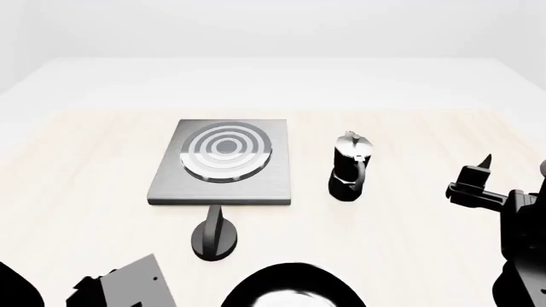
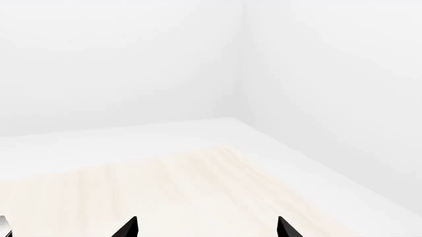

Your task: Turn on the stove and put the frying pan on it.

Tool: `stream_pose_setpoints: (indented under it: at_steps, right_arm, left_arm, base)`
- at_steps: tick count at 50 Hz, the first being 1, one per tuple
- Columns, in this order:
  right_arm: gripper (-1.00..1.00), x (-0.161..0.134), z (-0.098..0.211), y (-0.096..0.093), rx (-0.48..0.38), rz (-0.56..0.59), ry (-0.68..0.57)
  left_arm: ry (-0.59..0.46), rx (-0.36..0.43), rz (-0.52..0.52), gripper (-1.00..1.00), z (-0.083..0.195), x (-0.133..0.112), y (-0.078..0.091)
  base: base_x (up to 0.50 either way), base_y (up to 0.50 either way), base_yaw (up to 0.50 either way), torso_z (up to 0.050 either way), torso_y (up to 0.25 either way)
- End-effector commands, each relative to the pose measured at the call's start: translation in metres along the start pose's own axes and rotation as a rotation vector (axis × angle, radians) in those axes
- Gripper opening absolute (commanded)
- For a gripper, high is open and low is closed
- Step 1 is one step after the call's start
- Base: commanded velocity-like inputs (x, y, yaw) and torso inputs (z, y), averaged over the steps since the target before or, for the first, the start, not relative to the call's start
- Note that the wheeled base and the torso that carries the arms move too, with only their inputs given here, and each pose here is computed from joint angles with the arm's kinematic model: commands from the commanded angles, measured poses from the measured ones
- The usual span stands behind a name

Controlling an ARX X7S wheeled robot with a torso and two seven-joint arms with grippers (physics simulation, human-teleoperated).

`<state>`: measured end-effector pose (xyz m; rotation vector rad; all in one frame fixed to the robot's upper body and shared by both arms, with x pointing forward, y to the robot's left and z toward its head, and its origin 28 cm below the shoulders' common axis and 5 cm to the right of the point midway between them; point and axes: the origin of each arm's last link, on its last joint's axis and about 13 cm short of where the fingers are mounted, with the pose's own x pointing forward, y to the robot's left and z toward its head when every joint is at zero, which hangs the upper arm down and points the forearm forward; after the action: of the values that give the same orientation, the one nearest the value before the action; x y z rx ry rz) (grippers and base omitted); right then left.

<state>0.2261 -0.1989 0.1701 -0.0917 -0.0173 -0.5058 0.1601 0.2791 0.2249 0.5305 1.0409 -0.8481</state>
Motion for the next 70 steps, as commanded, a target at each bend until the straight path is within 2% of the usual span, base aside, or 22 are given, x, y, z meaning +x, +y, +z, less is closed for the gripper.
stream_pose_setpoints:
  at_steps: [1, 28, 41, 52, 70]
  right_arm:
    - [1.00, 0.000, 0.000, 0.000, 0.000, -0.001, -0.001]
    - [1.00, 0.000, 0.000, 0.000, 0.001, 0.002, -0.004]
    - [1.00, -0.001, -0.001, 0.001, 0.001, 0.003, -0.003]
    - [1.00, 0.000, -0.002, 0.001, 0.002, 0.004, -0.001]
    - [1.00, -0.001, 0.002, 0.002, 0.003, 0.012, -0.012]
  left_arm:
    - [0.012, -0.005, -0.020, 1.00, -0.002, 0.011, 0.007]
    - [0.036, -0.063, -0.036, 1.00, -0.014, 0.027, 0.018]
    - [0.040, -0.090, -0.012, 1.00, -0.017, 0.025, 0.024]
    - [0.047, -0.100, -0.035, 1.00, -0.022, 0.039, 0.029]
    - [0.051, -0.106, -0.126, 1.00, -0.023, 0.073, 0.049]
  base:
    - [0.00, 0.00, 0.00, 0.000, 0.000]
    - [0.00, 0.00, 0.00, 0.000, 0.000]
    - [0.00, 0.00, 0.00, 0.000, 0.000]
    - [0.00, 0.00, 0.00, 0.000, 0.000]
    - [0.00, 0.00, 0.00, 0.000, 0.000]
